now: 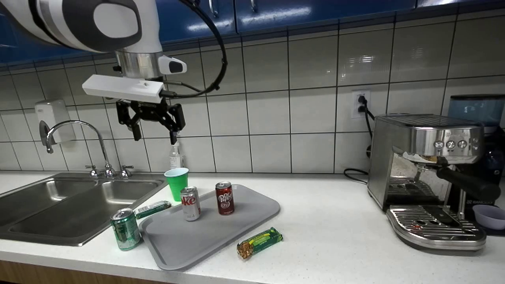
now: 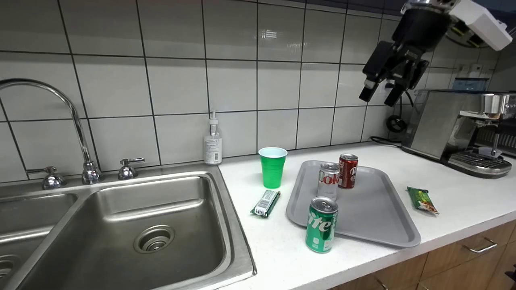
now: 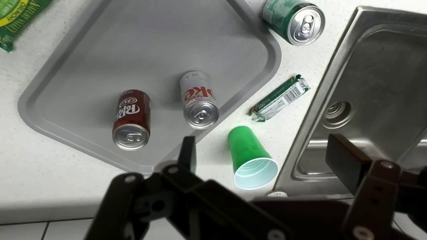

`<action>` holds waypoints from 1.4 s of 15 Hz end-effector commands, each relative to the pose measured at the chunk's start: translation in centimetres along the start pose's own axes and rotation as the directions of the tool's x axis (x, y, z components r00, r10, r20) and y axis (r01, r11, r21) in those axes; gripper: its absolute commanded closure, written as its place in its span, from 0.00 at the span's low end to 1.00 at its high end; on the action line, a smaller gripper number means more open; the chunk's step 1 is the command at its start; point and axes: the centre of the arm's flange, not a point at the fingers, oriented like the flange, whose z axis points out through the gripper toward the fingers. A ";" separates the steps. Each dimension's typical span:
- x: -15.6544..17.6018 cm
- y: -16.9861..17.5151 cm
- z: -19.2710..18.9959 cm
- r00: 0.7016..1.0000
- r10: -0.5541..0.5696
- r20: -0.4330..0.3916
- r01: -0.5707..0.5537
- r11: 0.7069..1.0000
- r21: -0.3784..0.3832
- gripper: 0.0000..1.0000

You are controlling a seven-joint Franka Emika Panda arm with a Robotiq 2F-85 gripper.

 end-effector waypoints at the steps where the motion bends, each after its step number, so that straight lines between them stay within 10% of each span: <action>1: 0.4 1.1 2.2 1.000 -0.004 -0.003 0.004 1.000 -0.029 0.00; 21: 3.1 2.4 14.0 0.989 -0.006 0.150 0.015 0.998 -0.054 0.00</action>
